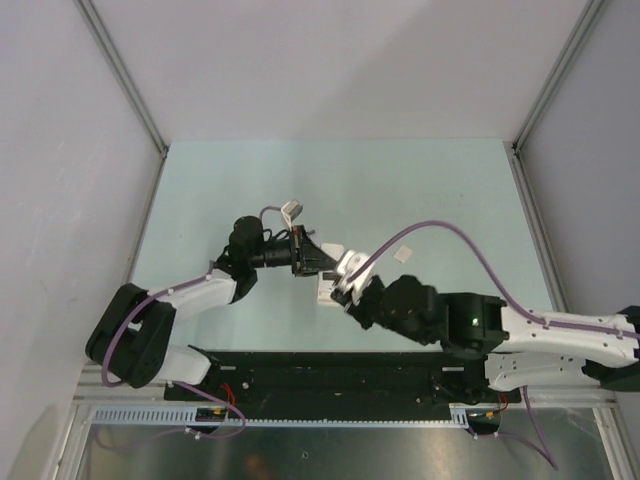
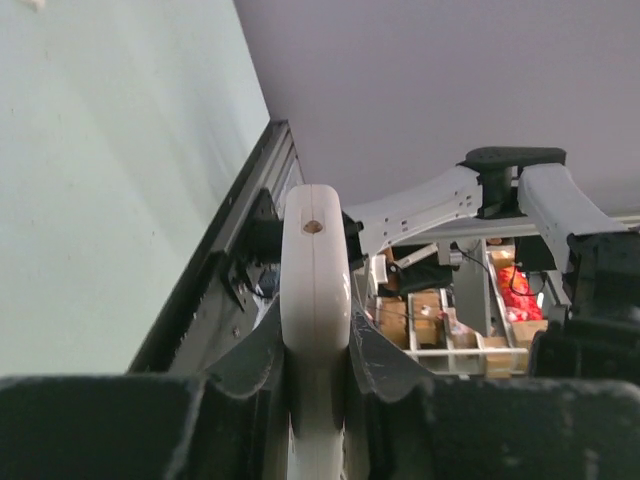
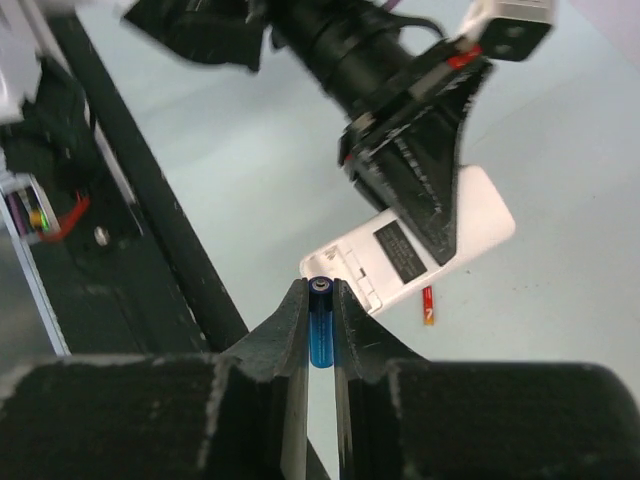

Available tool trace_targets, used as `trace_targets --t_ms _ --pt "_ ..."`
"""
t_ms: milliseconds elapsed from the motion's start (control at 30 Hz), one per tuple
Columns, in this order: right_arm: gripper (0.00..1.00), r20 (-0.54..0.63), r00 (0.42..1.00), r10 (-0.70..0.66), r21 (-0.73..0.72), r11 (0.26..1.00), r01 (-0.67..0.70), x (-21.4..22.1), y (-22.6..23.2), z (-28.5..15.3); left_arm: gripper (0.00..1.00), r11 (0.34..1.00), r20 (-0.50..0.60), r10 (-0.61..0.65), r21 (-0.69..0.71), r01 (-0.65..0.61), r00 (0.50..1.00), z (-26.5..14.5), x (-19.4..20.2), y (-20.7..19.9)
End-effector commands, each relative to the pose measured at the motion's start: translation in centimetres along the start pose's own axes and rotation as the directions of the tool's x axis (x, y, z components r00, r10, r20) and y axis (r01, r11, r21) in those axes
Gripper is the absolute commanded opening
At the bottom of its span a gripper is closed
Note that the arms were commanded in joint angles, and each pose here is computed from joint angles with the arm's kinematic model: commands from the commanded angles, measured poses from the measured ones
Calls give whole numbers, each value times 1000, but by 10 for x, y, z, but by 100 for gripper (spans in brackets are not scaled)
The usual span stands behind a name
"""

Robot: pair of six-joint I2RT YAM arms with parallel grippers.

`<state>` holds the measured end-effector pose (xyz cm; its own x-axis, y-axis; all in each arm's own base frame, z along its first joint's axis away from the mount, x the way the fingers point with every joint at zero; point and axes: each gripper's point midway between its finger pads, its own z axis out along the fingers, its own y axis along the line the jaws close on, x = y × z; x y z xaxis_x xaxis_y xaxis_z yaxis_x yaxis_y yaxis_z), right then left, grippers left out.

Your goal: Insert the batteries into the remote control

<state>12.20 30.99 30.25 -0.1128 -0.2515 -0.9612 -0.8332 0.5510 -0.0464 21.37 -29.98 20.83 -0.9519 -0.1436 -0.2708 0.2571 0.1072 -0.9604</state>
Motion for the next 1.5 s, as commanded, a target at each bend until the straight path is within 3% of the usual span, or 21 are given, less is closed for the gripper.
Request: trace_targets --t_ms 0,533,1467 --pt "0 -24 971 -238 7 971 238 0 12 -3 0 999 -115 -43 -31 40 992 -4 11 -7" --pt "0 86 939 -333 -84 937 340 -10 50 19 0 996 -270 89 2 -91 959 0 39 -32" --pt "0 44 932 -359 -141 922 362 22 49 41 0 992 -299 126 27 -123 946 -3 42 -55"
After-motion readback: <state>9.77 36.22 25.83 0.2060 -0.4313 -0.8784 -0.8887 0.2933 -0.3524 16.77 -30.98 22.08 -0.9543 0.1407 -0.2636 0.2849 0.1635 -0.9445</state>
